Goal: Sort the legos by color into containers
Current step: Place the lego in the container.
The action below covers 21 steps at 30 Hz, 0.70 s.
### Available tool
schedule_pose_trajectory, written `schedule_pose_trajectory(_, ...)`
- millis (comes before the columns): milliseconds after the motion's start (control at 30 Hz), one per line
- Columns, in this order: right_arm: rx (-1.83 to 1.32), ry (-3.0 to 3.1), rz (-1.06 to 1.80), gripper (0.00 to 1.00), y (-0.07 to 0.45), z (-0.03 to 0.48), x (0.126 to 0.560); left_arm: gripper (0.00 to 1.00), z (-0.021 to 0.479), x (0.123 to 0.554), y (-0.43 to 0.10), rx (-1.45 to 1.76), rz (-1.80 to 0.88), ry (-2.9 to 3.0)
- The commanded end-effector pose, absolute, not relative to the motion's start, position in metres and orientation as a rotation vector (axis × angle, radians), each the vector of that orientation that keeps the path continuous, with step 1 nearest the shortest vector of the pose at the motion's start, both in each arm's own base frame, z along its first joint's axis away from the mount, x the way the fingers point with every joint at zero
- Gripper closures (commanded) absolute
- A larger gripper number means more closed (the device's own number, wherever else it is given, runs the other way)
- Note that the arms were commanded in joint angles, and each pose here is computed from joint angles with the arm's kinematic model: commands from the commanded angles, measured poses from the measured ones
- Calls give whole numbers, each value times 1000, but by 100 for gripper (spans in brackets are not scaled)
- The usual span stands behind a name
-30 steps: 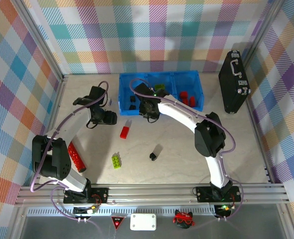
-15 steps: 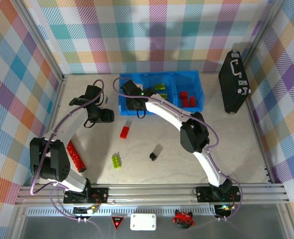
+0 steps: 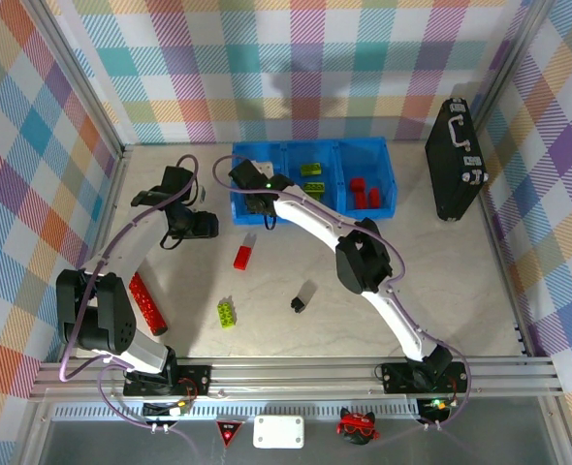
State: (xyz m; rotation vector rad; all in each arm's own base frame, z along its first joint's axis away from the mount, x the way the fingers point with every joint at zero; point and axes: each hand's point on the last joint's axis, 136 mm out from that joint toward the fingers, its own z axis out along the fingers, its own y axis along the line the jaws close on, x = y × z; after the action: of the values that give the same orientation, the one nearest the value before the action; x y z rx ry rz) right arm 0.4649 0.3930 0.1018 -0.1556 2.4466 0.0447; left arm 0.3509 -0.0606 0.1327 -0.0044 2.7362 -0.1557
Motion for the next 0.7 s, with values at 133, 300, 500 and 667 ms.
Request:
schedule_pose_trajectory(133,-158,2420,28,56,390,118,467,39,135,351,-56,-38,-162,2724)
schedule_pose_trajectory(300,-179,2454,90,55,392,134,454,39,135,350,-57,-35,-171,2724)
schedule_pose_trajectory(500,-298,2531,172,52,390,149,426,39,136,350,-58,-32,-182,2724)
schedule_pose_trajectory(667,-422,2604,215,49,383,156,397,39,136,350,-60,-29,-194,2726)
